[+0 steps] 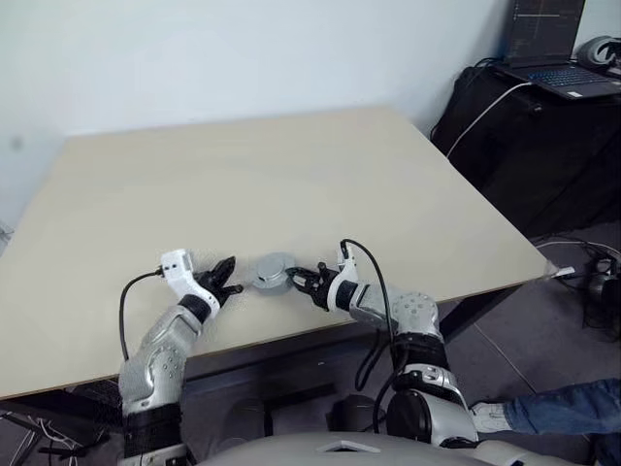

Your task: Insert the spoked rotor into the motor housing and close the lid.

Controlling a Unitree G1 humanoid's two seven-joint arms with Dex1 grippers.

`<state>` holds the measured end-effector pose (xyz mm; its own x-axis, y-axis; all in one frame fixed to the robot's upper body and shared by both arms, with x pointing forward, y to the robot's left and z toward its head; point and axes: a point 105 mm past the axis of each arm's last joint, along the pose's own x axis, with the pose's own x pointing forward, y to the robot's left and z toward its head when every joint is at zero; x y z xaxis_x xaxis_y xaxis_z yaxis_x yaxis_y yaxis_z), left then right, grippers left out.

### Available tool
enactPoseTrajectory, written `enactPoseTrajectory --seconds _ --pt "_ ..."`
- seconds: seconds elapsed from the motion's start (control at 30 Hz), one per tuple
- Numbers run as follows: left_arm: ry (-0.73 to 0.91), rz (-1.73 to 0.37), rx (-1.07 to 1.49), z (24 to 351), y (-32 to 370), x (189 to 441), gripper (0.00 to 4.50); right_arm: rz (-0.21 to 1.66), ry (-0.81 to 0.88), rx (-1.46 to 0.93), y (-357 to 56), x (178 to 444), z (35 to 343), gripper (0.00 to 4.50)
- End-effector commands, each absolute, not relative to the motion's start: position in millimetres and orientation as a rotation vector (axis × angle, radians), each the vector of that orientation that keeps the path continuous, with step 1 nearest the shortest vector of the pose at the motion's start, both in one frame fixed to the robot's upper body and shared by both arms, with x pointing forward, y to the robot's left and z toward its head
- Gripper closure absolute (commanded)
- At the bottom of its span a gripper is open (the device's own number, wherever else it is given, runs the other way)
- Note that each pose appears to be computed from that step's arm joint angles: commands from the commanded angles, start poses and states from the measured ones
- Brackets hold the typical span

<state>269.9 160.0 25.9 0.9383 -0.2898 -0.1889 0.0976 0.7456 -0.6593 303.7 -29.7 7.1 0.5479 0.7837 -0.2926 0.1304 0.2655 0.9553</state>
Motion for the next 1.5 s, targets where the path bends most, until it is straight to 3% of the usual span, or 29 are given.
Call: enactPoseTrajectory --seconds 0.03,0.13,0.33,0.53,1.4,1.5 --pt "0.242 -0.273 -0.869 42.1 144.0 256.7 4.5 0.735 0.76 1.374 -13.4 308.0 53.6 3.29" --pt "0.232 -0.273 -1.096 41.7 129.3 237.5 3.94 0.815 0.694 1.424 -13.8 306.5 71.3 3.29" --pt "0.167 -0.28 -1.424 50.9 106.9 221.9 1.96 0.928 0.649 1.452 -12.0 300.3 93.0 3.29" --pt "0.113 -0.34 -1.523 64.8 97.9 224.0 0.02 0.961 0.685 1.406 -7.9 297.2 97.1 3.29" --pt "0.035 -0.398 -1.666 77.3 91.3 232.7 0.02 1.005 0.872 1.301 -10.4 259.7 78.8 3.29" --pt "0.038 -0.402 -1.669 76.8 90.5 233.4 0.63 1.003 0.872 1.299 -10.2 260.0 79.1 3.29"
